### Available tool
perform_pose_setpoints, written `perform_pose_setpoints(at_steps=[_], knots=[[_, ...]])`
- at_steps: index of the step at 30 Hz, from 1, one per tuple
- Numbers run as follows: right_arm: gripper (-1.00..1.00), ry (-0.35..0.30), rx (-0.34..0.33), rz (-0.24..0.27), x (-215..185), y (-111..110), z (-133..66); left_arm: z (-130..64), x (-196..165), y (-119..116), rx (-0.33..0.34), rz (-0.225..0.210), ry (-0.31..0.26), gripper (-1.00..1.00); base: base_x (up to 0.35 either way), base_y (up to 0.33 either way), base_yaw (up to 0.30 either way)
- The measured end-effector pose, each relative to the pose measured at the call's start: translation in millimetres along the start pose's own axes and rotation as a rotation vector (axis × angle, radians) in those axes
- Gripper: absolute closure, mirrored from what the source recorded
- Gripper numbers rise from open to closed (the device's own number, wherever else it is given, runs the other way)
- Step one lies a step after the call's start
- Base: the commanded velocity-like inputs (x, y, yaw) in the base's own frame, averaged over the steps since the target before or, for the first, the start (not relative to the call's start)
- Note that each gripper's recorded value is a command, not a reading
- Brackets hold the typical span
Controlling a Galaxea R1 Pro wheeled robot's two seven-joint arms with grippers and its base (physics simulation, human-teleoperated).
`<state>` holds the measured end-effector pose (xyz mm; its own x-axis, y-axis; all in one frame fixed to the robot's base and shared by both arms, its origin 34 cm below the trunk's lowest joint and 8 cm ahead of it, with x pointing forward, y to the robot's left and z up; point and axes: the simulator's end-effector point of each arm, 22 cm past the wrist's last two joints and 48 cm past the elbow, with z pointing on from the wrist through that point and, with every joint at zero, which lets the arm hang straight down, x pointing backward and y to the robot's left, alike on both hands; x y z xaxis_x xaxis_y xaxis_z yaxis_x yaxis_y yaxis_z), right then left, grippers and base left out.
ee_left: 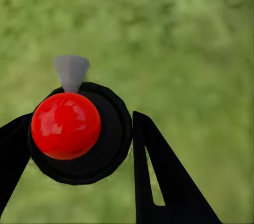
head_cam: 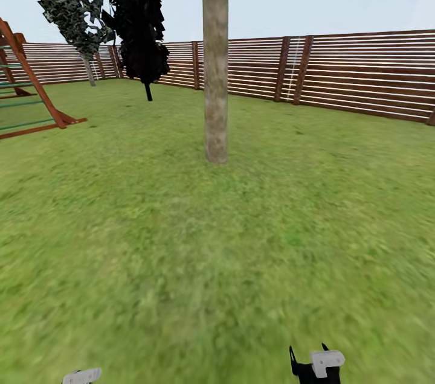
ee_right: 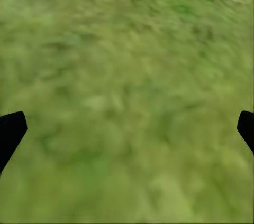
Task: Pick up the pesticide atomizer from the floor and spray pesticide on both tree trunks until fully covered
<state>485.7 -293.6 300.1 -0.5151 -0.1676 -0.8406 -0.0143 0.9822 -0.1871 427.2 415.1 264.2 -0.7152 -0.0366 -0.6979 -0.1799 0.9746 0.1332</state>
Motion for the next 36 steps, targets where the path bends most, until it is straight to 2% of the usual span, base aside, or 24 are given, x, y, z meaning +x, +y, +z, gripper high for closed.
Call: perform_pose_setpoints(at_steps=[36], knots=[[-1.0,0.0,0.0,0.0,0.0,0.0,0.0,0.0,0.0,0.0,0.0,0.0,0.0,1.0,0.338,0.0,0.0]])
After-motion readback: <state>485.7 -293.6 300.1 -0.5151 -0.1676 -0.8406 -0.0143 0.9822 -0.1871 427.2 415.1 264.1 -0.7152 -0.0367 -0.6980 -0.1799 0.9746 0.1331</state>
